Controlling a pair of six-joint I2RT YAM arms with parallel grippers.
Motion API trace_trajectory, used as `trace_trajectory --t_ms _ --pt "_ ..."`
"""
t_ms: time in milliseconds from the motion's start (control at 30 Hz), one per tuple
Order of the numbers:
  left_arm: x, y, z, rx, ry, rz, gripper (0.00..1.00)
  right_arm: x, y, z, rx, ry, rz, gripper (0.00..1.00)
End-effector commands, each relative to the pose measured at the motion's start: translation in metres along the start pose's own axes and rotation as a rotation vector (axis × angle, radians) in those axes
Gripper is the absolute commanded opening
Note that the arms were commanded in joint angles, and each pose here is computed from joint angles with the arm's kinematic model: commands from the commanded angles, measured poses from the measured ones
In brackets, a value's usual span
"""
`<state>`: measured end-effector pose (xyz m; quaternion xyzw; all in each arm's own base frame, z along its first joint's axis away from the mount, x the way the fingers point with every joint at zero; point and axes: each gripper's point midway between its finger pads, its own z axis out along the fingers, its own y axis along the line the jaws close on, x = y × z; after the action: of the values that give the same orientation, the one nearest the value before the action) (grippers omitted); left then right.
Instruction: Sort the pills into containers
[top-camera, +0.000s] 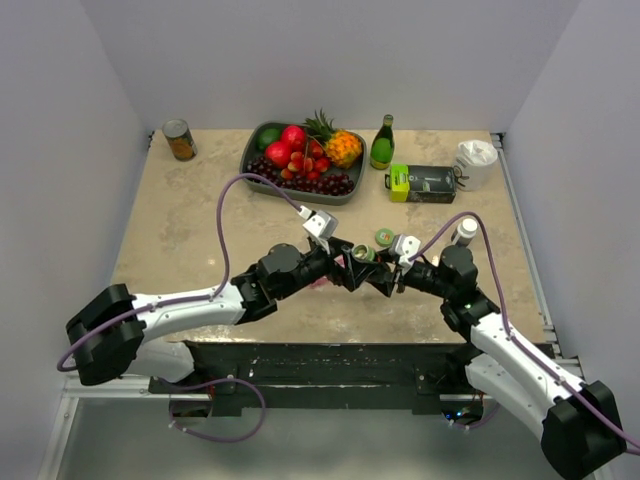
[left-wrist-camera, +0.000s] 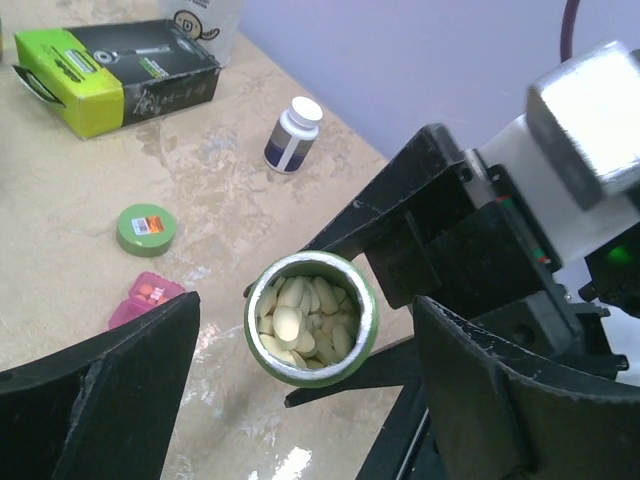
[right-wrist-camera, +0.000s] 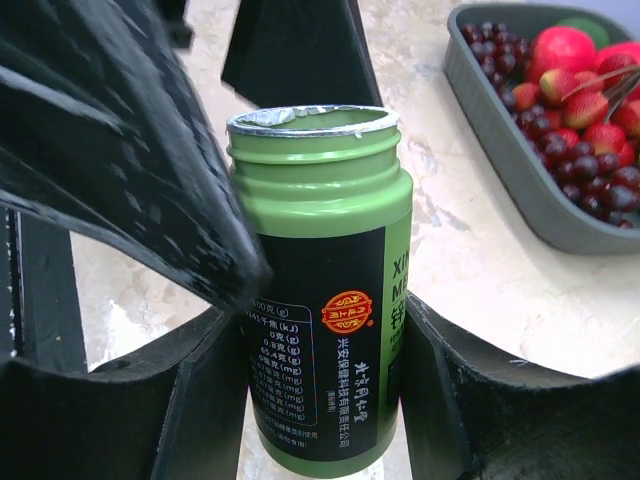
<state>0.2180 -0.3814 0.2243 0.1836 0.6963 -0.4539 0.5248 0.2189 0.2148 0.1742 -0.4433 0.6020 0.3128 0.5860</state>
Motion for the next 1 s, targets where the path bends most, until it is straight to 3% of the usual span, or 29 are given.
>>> trace_trajectory --t_ms 0,133,233,333,367,433,467,533,567,733,867,967 --pt "-0.071 -0.021 -0.015 0.027 -0.183 0.092 0.94 -0.012 -0.011 -0.005 0.056 0.005 0.018 0.00" --pt "-0.105 0.000 -0.032 -0.014 -0.234 0.146 0.98 -0.006 -0.032 -0.014 0.157 0.063 0.080 0.00" --pt "-0.109 0.025 -0.040 -0.018 -0.195 0.142 0.98 -0.007 -0.052 -0.024 0.223 0.101 0.137 0.00" --pt "-0.093 0.052 -0.033 -0.057 -0.067 0.139 0.99 -0.009 -0.066 -0.031 0.251 0.134 0.204 0.00" --pt "-0.068 0.063 -0.025 -0.058 0.039 0.128 0.99 -0.010 -0.068 -0.033 0.250 0.145 0.214 0.00" --pt "-0.066 0.065 -0.011 -0.040 0.095 0.165 0.99 -0.016 -0.075 -0.040 0.259 0.160 0.245 0.00" --pt "-0.040 0.076 0.000 -0.046 0.190 0.159 0.99 -0.017 -0.077 -0.042 0.261 0.162 0.263 0.00" --pt "-0.041 0.078 0.018 -0.026 0.224 0.207 0.98 -0.029 -0.081 -0.048 0.254 0.142 0.332 0.00" --pt "-0.015 0.090 0.029 -0.028 0.307 0.197 0.98 -0.029 -0.083 -0.050 0.250 0.144 0.361 0.00" --pt "0.007 0.096 0.081 0.009 0.409 0.289 0.95 -0.033 -0.101 -0.064 0.291 0.124 0.444 0.00" --pt "0.055 0.125 0.108 -0.119 0.548 0.306 0.95 -0.040 -0.114 -0.071 0.307 0.045 0.485 0.00" --pt "0.074 0.131 0.125 -0.158 0.581 0.325 0.96 -0.046 -0.121 -0.078 0.325 0.023 0.499 0.00"
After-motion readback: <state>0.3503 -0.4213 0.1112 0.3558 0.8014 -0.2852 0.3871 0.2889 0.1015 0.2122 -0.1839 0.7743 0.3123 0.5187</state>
